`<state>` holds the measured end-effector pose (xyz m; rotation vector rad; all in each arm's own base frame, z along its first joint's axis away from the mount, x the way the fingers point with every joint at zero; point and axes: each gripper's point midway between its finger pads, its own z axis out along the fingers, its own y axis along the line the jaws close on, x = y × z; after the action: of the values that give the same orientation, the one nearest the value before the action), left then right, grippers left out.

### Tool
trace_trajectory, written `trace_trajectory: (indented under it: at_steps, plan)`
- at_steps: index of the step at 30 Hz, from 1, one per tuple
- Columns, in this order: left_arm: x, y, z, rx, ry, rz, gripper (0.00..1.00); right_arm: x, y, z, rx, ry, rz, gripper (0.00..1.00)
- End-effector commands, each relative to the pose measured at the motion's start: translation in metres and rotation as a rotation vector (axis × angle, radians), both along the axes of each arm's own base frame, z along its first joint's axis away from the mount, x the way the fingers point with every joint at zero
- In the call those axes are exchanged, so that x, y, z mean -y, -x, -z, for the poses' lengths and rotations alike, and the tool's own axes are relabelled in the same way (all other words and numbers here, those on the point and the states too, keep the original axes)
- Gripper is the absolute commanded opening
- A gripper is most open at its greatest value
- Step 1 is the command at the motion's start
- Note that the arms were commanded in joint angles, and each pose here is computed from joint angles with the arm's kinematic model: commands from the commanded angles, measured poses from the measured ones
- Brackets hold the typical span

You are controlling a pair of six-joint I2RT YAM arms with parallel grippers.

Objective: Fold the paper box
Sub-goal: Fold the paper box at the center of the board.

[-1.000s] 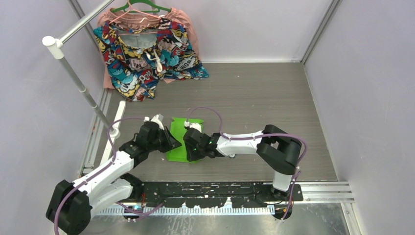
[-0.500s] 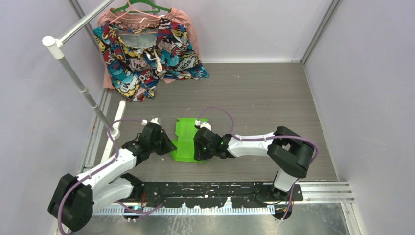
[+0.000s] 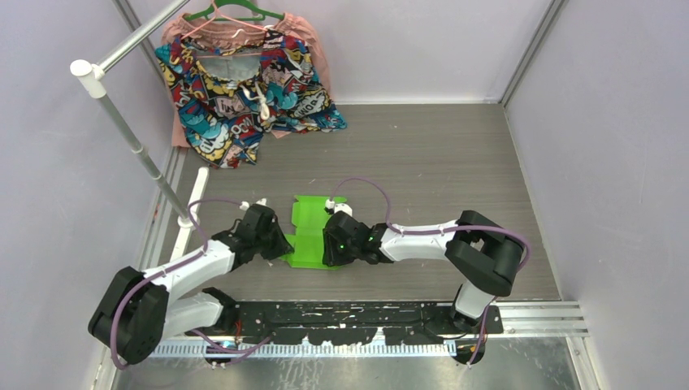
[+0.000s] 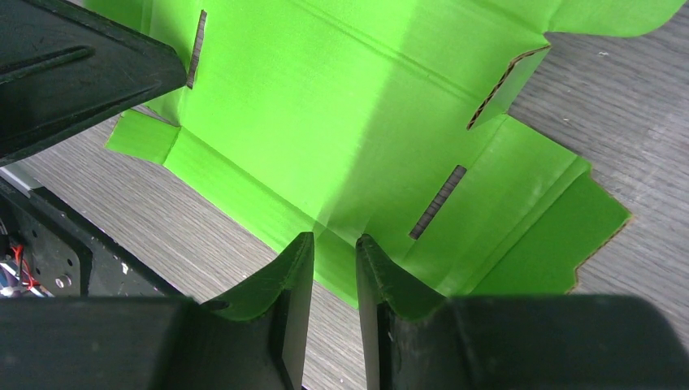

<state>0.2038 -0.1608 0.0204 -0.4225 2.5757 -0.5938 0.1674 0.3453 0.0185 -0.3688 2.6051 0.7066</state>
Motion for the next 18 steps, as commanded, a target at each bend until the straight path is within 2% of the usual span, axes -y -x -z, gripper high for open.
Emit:
trace_trajectory:
  at_steps: [1,6,13,18]
  plan:
    - [-0.005,-0.004,-0.002,0.042,-0.025,-0.004,0.04,0.062,0.026,0.05,-0.106,0.252,0.006,0.32]
    - [-0.005,-0.004,-0.006,0.05,-0.01,-0.016,0.04,0.06,0.026,0.05,-0.108,0.249,0.004,0.32]
    - [0.008,-0.007,-0.02,0.086,0.106,-0.044,0.04,0.058,0.026,0.051,-0.115,0.245,0.003,0.32]
    - [-0.002,-0.001,-0.023,0.091,0.079,-0.064,0.05,0.055,0.025,0.05,-0.116,0.243,-0.001,0.32]
